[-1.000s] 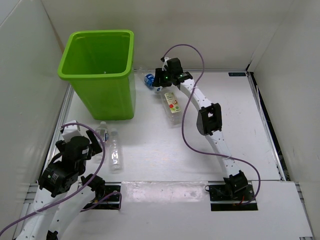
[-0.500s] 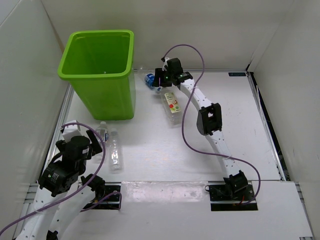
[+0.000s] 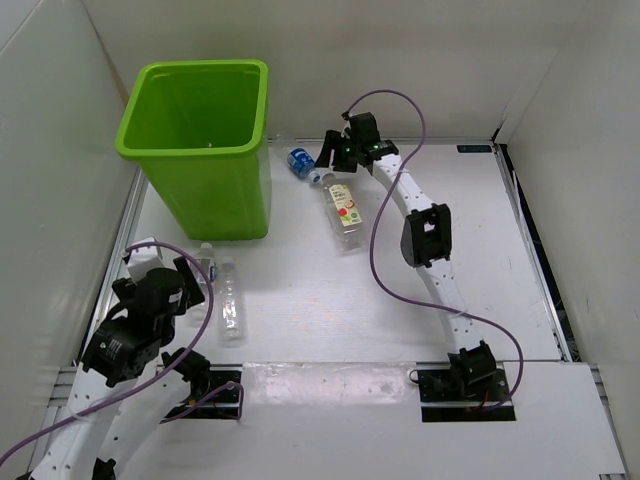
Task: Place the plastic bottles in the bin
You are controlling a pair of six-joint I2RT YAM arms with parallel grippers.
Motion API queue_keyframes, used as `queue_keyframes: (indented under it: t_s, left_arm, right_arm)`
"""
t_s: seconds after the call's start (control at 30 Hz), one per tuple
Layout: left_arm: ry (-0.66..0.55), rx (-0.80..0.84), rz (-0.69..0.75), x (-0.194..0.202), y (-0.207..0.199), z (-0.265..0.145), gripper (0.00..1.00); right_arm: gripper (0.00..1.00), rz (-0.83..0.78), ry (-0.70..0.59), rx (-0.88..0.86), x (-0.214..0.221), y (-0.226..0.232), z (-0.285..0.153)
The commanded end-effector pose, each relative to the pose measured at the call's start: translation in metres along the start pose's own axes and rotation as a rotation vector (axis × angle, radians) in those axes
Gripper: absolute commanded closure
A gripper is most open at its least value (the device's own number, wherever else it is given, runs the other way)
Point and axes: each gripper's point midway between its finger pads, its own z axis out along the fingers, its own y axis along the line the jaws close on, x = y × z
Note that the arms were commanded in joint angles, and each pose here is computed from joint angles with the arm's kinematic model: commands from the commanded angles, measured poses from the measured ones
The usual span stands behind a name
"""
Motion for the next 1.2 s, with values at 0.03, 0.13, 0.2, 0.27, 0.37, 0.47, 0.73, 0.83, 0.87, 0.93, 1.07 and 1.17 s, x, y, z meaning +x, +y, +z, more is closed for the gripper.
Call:
queue_keyframes:
  t_s: [0.03,0.13,0.2,0.27,0.37,0.47,0.73,0.83,0.87,0.93,1.07,1.17]
  left_arm:
    - [-0.017,-0.031,0.006,-0.006,0.001,0.004,0.0]
    - [-0.02,-0.031,0.011,-0.008,-0.003,0.007,0.0]
    - [-0.022,-0.028,0.015,-0.007,-0.004,0.009,0.0]
    - [-0.023,-0.029,0.017,-0.007,-0.004,0.01,0.0]
    - [-0.03,-0.027,0.012,-0.008,-0.004,0.009,0.0]
    - [-0.038,-0.025,0.011,-0.004,-0.003,0.012,0.0]
    - [-0.091,0.025,-0.025,-0.012,-0.007,0.008,0.0]
    - [-0.104,0.034,-0.029,-0.011,-0.007,0.009,0.0]
    - [-0.12,0.047,-0.045,-0.014,-0.011,0.009,0.0]
    - [-0.115,0.063,-0.023,-0.009,-0.015,0.014,0.0]
    - [-0.147,0.113,-0.032,-0.016,-0.031,0.021,0.0]
    - [-0.157,0.135,-0.043,-0.022,-0.044,0.027,0.0]
  right_arm:
    - [0.1,0.048,-0.032,-0.047,-0.02,0.003,-0.012]
    - [0.1,-0.02,-0.076,-0.082,-0.024,0.004,-0.011]
    - [0.1,-0.088,-0.194,-0.061,-0.062,0.015,-0.029]
    - [0.1,-0.049,-0.269,-0.095,-0.095,0.013,-0.049]
    - [0.1,0.106,-0.267,-0.276,-0.115,0.002,-0.076]
    - [0.1,0.279,-0.227,-0.32,-0.118,-0.015,-0.096]
    - [0.1,0.383,-0.107,-0.317,-0.078,-0.036,-0.182]
    - [0.1,0.297,-0.09,-0.311,-0.072,-0.028,-0.21]
    - [0.1,0.284,-0.093,-0.291,-0.073,-0.03,-0.215]
    - [0.1,0.281,-0.072,-0.27,-0.07,-0.034,-0.225]
    - [0.1,0.239,-0.086,-0.238,-0.073,-0.029,-0.253]
    - [0.1,0.249,-0.056,-0.247,-0.065,-0.026,-0.267]
